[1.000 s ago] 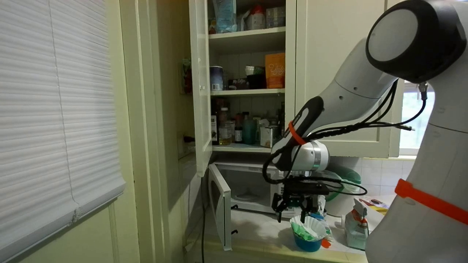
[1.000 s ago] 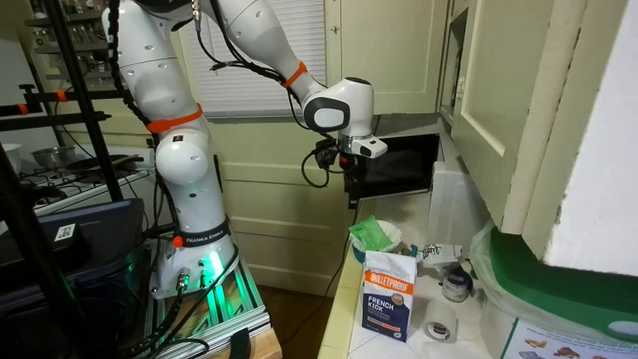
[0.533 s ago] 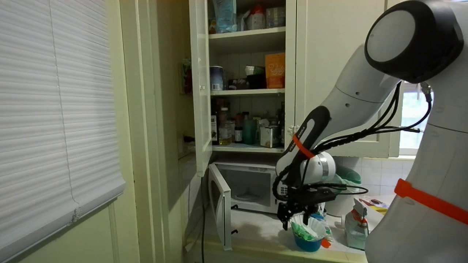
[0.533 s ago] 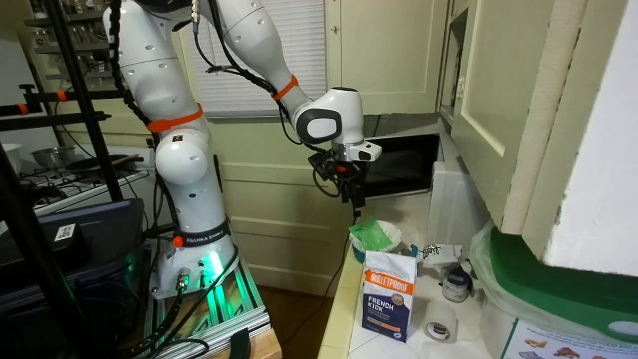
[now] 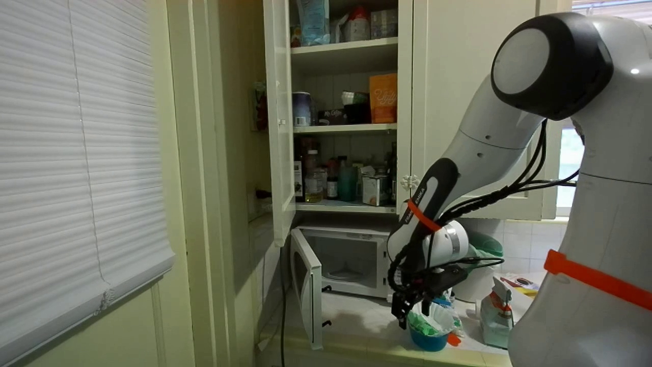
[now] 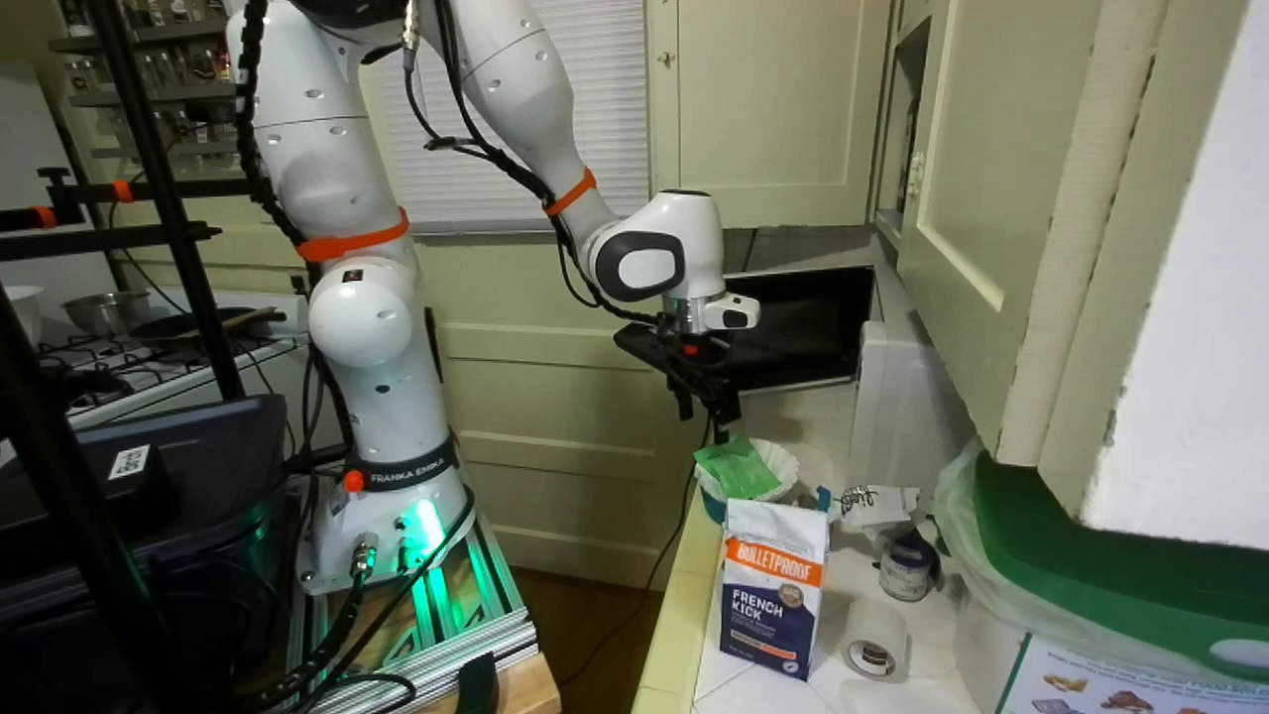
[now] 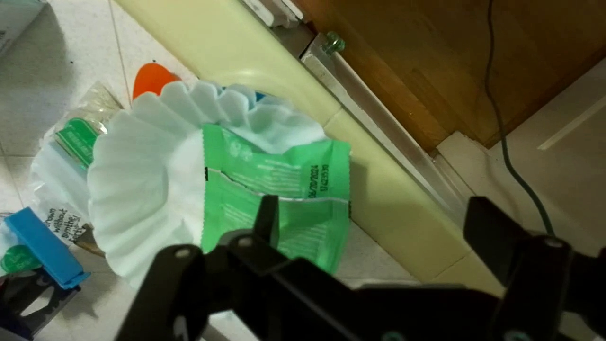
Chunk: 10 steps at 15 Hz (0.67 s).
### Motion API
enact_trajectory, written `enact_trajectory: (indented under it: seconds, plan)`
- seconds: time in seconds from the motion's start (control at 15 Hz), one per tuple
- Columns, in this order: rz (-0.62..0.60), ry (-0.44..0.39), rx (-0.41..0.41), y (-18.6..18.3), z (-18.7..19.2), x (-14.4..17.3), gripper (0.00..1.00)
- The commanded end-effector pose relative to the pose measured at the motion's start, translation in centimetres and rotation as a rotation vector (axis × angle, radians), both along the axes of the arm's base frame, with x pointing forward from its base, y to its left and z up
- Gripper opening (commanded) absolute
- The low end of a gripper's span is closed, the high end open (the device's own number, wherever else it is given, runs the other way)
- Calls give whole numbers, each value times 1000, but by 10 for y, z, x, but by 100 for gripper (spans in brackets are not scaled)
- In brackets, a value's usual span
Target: Open the microwave, then put the blue bowl inside
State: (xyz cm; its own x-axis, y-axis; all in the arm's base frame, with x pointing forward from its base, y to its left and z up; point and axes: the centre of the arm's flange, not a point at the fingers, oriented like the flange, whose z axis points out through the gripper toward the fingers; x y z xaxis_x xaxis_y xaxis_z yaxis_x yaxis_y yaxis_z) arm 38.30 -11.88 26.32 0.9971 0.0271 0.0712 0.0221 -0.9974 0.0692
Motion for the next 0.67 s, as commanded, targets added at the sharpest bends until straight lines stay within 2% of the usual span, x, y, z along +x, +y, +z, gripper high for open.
enact_trajectory:
  seconds: [0.0,0.33,0.6]
  plan:
    - [33,0,-9,-11,-21,-11,100]
    - [37,-48,-66,-19,-34,-5,100]
    - [51,-72,-72,-20,-47,0,100]
